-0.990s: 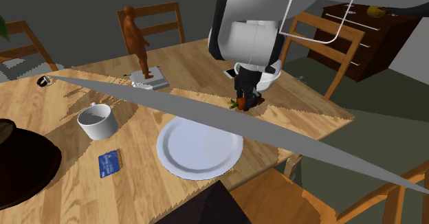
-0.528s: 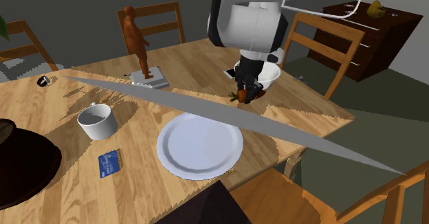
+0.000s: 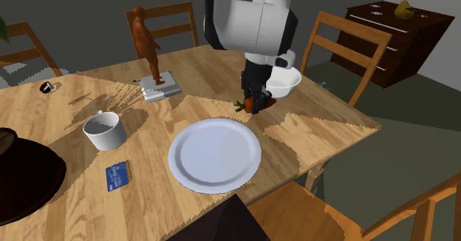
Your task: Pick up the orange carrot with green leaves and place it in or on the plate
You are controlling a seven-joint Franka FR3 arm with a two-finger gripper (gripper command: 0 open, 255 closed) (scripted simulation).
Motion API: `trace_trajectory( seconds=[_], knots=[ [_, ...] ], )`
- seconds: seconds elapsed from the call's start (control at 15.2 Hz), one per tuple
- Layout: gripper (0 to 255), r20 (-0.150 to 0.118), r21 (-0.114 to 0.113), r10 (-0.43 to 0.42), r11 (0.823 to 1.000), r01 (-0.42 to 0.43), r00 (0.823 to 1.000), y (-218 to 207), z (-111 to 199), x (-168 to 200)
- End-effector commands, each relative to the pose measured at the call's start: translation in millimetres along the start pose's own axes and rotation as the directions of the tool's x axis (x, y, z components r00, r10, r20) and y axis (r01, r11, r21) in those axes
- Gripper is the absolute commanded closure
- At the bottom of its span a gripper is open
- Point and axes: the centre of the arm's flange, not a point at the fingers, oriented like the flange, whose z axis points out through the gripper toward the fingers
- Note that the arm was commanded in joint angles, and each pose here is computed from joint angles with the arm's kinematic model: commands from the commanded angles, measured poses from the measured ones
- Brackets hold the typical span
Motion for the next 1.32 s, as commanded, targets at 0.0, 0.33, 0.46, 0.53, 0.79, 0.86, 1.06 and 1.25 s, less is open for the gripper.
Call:
trace_trajectory(
  seconds=[0.0, 0.33, 0.46, 0.53, 0.79, 0.86, 1.06, 1.25],
  knots=[
    [255, -0.001, 0.000, 0.000, 1.000, 0.000, 1.000, 6, 2, -26],
    [255, -0.001, 0.000, 0.000, 1.000, 0.000, 1.000, 24, 6, -89],
    [255, -0.001, 0.000, 0.000, 1.000, 0.000, 1.000, 31, 7, -115],
    [255, -0.001, 0.000, 0.000, 1.000, 0.000, 1.000, 34, 8, -127],
    [255, -0.001, 0.000, 0.000, 1.000, 0.000, 1.000, 43, 20, -157],
    [255, -0.001, 0.000, 0.000, 1.000, 0.000, 1.000, 43, 25, -157],
    [255, -0.001, 0.000, 0.000, 1.000, 0.000, 1.000, 44, 41, -156],
    [255, -0.001, 0.000, 0.000, 1.000, 0.000, 1.000, 44, 57, -154]
  ],
)
